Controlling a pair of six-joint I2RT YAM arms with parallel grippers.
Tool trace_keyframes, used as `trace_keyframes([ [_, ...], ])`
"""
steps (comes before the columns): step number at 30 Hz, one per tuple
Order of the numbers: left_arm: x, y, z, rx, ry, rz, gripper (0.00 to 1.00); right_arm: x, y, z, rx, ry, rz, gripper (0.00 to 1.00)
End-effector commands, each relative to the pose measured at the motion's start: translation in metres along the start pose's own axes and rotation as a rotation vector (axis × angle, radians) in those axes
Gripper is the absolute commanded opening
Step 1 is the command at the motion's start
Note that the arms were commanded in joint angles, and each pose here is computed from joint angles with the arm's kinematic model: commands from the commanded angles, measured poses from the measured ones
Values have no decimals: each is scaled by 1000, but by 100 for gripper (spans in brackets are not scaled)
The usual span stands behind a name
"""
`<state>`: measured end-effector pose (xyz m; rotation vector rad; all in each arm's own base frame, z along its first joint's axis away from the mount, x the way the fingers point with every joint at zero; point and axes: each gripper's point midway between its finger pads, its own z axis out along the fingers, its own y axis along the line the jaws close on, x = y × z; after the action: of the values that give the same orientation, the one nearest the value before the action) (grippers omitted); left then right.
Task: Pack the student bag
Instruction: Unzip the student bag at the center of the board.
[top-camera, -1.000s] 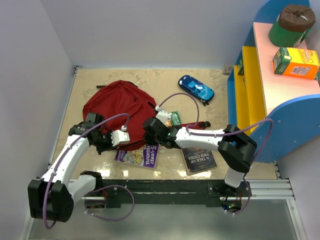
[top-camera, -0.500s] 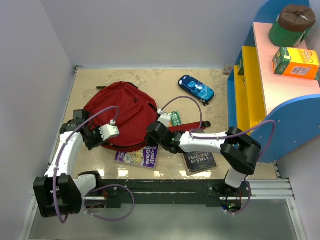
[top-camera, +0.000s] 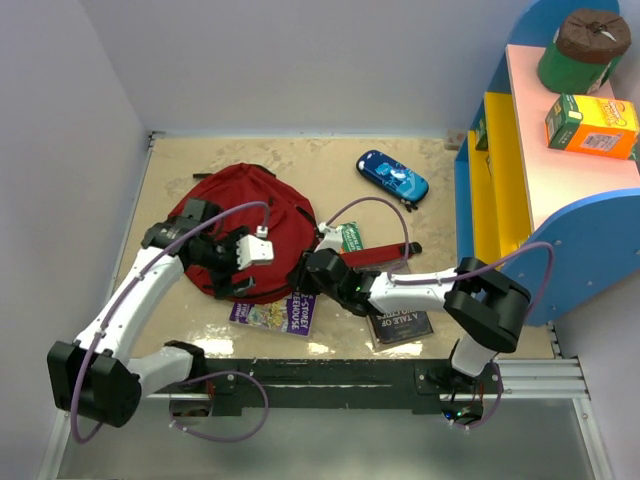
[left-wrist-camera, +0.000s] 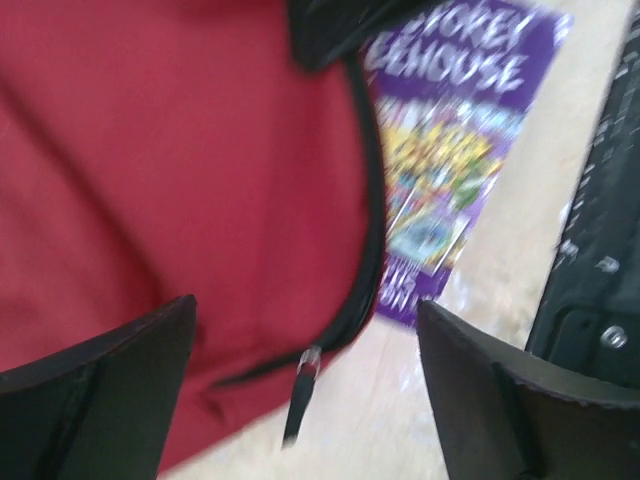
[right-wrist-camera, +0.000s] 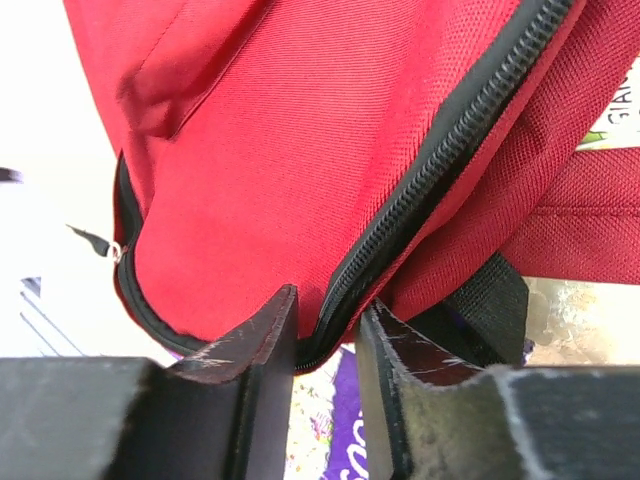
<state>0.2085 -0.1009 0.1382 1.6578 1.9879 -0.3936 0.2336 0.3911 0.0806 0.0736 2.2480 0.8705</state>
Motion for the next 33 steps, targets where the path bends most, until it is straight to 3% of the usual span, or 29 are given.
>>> trace_keyframes([
  [1,-29,-15,35,117,-93,-54,98,-20,20,-15,-107,-78,6,35],
  [12,-34,22,64,-25,-122,-28,100,-18,8,-26,-110,-92,37,36],
  [20,-15,17,80,-23,-81,-32,89,-11,-1,-24,-85,-74,37,34],
  [33,-35,-6,70,93,-157,-51,91,1,-14,-26,-72,-57,41,31],
])
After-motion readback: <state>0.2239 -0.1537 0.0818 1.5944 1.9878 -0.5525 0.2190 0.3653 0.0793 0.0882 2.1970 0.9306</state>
